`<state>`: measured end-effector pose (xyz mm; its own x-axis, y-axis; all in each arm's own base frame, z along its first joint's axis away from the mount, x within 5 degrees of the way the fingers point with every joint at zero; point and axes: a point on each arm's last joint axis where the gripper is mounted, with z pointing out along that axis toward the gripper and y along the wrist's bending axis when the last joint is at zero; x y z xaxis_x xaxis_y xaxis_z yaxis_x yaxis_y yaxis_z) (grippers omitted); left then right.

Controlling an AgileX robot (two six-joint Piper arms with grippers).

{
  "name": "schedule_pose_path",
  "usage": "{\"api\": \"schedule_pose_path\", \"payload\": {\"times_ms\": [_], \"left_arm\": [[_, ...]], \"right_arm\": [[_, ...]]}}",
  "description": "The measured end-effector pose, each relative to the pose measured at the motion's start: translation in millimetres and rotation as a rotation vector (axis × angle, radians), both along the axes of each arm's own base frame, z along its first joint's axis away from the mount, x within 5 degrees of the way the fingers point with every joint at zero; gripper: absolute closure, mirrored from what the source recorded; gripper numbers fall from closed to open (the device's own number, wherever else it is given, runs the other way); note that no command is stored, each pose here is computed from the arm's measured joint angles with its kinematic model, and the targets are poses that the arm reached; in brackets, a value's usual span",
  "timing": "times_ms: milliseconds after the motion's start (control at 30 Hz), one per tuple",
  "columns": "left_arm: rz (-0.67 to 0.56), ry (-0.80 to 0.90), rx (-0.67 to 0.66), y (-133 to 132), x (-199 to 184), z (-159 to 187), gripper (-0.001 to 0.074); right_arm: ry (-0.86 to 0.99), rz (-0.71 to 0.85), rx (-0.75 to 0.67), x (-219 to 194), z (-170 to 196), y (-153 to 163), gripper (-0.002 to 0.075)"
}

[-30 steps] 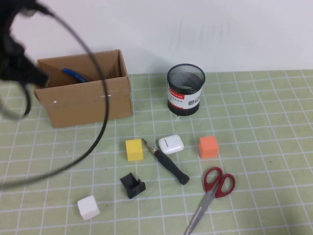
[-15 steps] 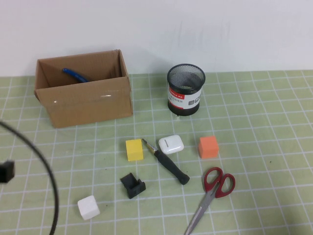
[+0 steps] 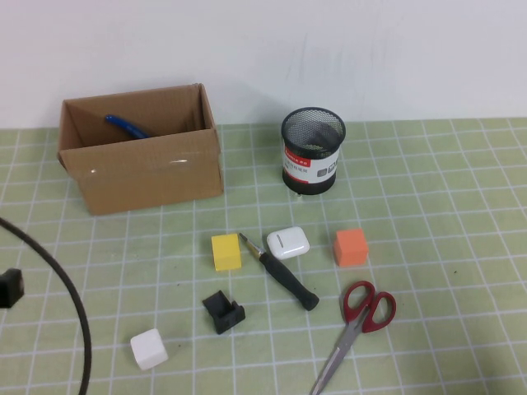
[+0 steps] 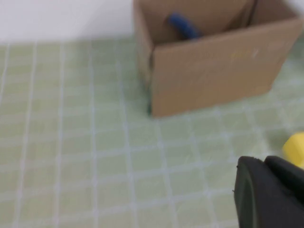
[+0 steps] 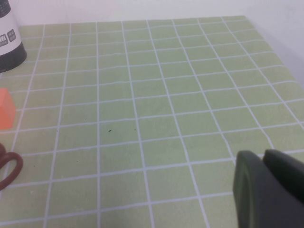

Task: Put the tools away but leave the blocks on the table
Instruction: Pick up the black Screwdriver from the table

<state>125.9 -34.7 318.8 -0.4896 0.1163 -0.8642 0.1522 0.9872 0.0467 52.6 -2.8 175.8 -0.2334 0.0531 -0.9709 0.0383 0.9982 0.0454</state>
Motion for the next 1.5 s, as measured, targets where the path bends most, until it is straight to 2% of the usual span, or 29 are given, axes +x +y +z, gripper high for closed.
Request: {"api": "schedule_pose_path", "payload": {"times_ms": [200,267,433,600,700,967,1033,1500], "left_arm": [[-0.06,-0.236,-0.099,10,-22,-20,0.0738],[-0.08,-0.348,-0.096,14,-33,-28,0.0738],[0.006,-0.62,-0.094,26,-53,-57,0.0738],[0.06,-0.734,-0.092,31,-70,-85,0.0738],[0.067,-0.694,-0.108,31,-71,-102,0.0738],[0.086,-0.296,-0.08,32,-71,-140,0.0738],[0.088,-0.243,-0.071,32,-72,-146,0.0738],[0.087,-0.235,-0.062,32,-73,-146,0.0738]], "right_arm": [[0.0,0.0,0.0,0,0,0,0.0735],[0.0,0.0,0.0,0,0,0,0.0735],[0.0,0.0,0.0,0,0,0,0.0735],[0.0,0.0,0.0,0,0,0,0.0735],[0.0,0.0,0.0,0,0,0,0.0735],[0.0,0.0,0.0,0,0,0,0.0735],[0.0,0.0,0.0,0,0,0,0.0735],[0.0,0.0,0.0,0,0,0,0.0735]]}}
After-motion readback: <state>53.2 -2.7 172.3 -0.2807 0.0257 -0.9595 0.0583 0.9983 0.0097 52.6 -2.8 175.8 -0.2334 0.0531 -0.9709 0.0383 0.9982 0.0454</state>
